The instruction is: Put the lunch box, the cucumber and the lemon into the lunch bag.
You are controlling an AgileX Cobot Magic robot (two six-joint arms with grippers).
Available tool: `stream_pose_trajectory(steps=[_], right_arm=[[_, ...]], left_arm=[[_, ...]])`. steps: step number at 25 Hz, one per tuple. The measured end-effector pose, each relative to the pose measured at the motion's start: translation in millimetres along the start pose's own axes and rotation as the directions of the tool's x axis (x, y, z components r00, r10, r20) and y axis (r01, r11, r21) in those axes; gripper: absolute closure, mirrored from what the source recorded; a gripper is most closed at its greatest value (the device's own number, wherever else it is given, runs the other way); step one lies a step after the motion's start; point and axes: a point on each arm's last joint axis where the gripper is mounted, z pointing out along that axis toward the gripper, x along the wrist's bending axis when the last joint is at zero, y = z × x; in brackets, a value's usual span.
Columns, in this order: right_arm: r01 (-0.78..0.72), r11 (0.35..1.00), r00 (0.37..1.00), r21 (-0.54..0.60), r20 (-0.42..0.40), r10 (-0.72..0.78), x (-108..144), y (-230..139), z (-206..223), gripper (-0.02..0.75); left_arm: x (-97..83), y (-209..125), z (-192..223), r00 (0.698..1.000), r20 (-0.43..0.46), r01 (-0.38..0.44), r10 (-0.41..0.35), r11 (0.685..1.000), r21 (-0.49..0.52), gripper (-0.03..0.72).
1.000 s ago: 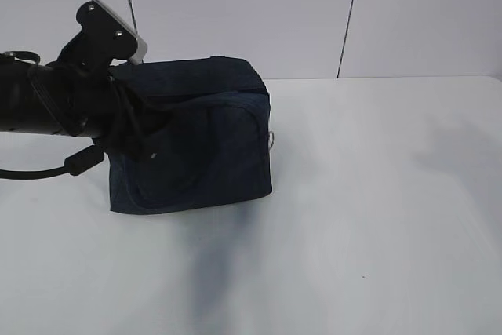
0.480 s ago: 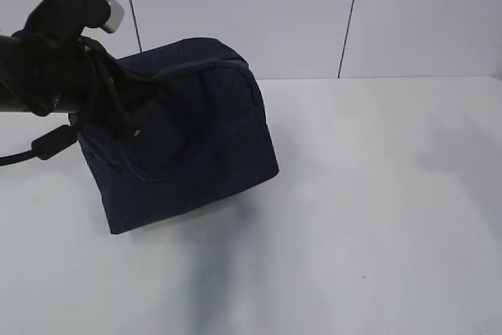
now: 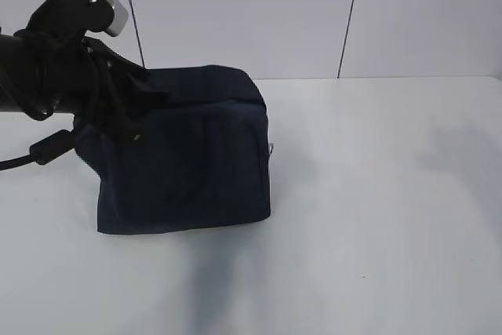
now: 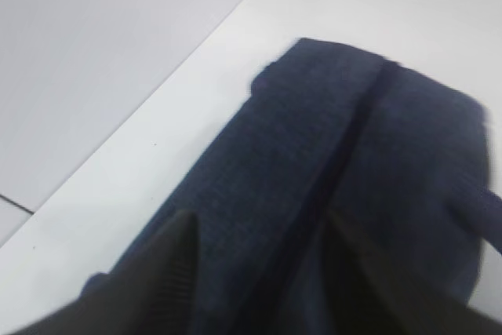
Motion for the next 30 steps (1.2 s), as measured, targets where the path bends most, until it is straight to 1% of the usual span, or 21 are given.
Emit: stream_pose_trajectory(steps=[1, 2, 4, 8, 12, 15, 16, 17, 18, 20, 21, 22, 23, 24, 25, 26, 27, 28, 29, 30], right_arm=[[0.002, 1.000, 1.000, 0.000, 0.000, -0.002, 0.0, 0.0, 0.0, 0.351], [0.002, 1.000, 1.000, 0.000, 0.000, -0.002, 0.0, 0.0, 0.0, 0.351], [0.002, 1.000, 1.000, 0.000, 0.000, -0.002, 0.0, 0.0, 0.0, 0.351], [0.002, 1.000, 1.000, 0.000, 0.000, -0.002, 0.0, 0.0, 0.0, 0.351], [0.002, 1.000, 1.000, 0.000, 0.000, -0.002, 0.0, 0.0, 0.0, 0.351], [0.002, 1.000, 1.000, 0.000, 0.000, -0.002, 0.0, 0.0, 0.0, 0.351], [0.001, 1.000, 1.000, 0.000, 0.000, -0.001, 0.0, 0.0, 0.0, 0.351], [0.001, 1.000, 1.000, 0.000, 0.000, -0.001, 0.0, 0.0, 0.0, 0.351], [-0.001, 1.000, 1.000, 0.001, 0.000, 0.001, 0.0, -0.1, 0.0, 0.351], [-0.001, 1.000, 1.000, 0.001, 0.000, 0.001, 0.0, -0.1, 0.0, 0.351], [-0.001, 1.000, 1.000, 0.001, 0.000, 0.001, 0.0, -0.1, 0.0, 0.351], [-0.001, 1.000, 1.000, 0.001, 0.000, 0.001, 0.0, -0.1, 0.0, 0.351], [-0.001, 1.000, 1.000, 0.001, 0.000, 0.001, 0.0, -0.1, 0.0, 0.351], [-0.001, 1.000, 1.000, 0.001, 0.000, 0.001, 0.0, -0.1, 0.0, 0.351], [-0.001, 1.000, 1.000, 0.001, 0.000, 0.001, 0.0, -0.1, 0.0, 0.351], [-0.001, 1.000, 1.000, 0.001, 0.000, 0.001, 0.0, -0.1, 0.0, 0.351], [-0.001, 1.000, 1.000, 0.001, 0.000, 0.001, 0.0, -0.1, 0.0, 0.351], [-0.001, 1.000, 1.000, 0.001, 0.000, 0.001, 0.0, -0.1, 0.0, 0.351], [-0.001, 1.000, 1.000, 0.001, 0.000, 0.001, 0.0, -0.1, 0.0, 0.351], [-0.001, 1.000, 1.000, 0.001, 0.000, 0.001, 0.0, -0.1, 0.0, 0.351]], left_arm=[[0.5, -0.2, 0.0, 1.000, -0.005, 0.002, -0.002, 1.000, 0.002, 0.295], [1.3, -0.6, 0.0, 1.000, -0.014, 0.011, -0.011, 1.000, 0.006, 0.251], [2.2, -1.0, 0.0, 0.999, -0.024, 0.026, -0.025, 1.000, 0.011, 0.216], [2.2, 1.8, -3.5, 0.998, -0.024, 0.056, -0.056, 0.998, -0.004, 0.197], [1.7, 11.6, -15.2, 0.992, -0.011, 0.124, -0.124, 0.991, -0.057, 0.196], [3.8, 21.4, -27.9, 0.987, -0.018, 0.159, -0.162, 0.981, -0.109, 0.204], [6.1, 24.7, -32.8, 0.981, -0.024, 0.190, -0.195, 0.973, -0.130, 0.211], [10.3, 28.3, -37.2, 0.968, -0.028, 0.244, -0.251, 0.957, -0.156, 0.218], [14.9, 30.7, -41.1, 0.948, -0.032, 0.305, -0.315, 0.935, -0.180, 0.225], [27.8, 29.6, -47.3, 0.900, -0.032, 0.418, -0.434, 0.883, -0.214, 0.235], [33.6, 28.0, -49.6, 0.882, -0.022, 0.453, -0.470, 0.862, -0.228, 0.237], [36.9, 27.5, -51.3, 0.871, 0.005, 0.478, -0.491, 0.845, -0.240, 0.239], [39.3, 27.3, -53.2, 0.868, 0.039, 0.487, -0.494, 0.837, -0.250, 0.240], [40.6, 28.0, -55.0, 0.881, 0.065, 0.470, -0.469, 0.846, -0.254, 0.241], [40.1, 31.3, -57.5, 0.912, 0.091, 0.411, -0.401, 0.876, -0.254, 0.241], [38.3, 34.7, -60.5, 0.943, 0.110, 0.332, -0.314, 0.910, -0.247, 0.241], [36.7, 37.4, -63.4, 0.975, 0.116, 0.210, -0.188, 0.951, -0.226, 0.241], [32.6, 40.4, -67.4, 0.990, 0.134, 0.061, -0.034, 0.978, -0.200, 0.241], [28.6, 41.9, -71.8, 0.980, 0.153, -0.101, 0.127, 0.981, -0.167, 0.241], [23.6, 42.5, -76.1, 0.948, 0.182, -0.240, 0.262, 0.961, -0.137, 0.245]])
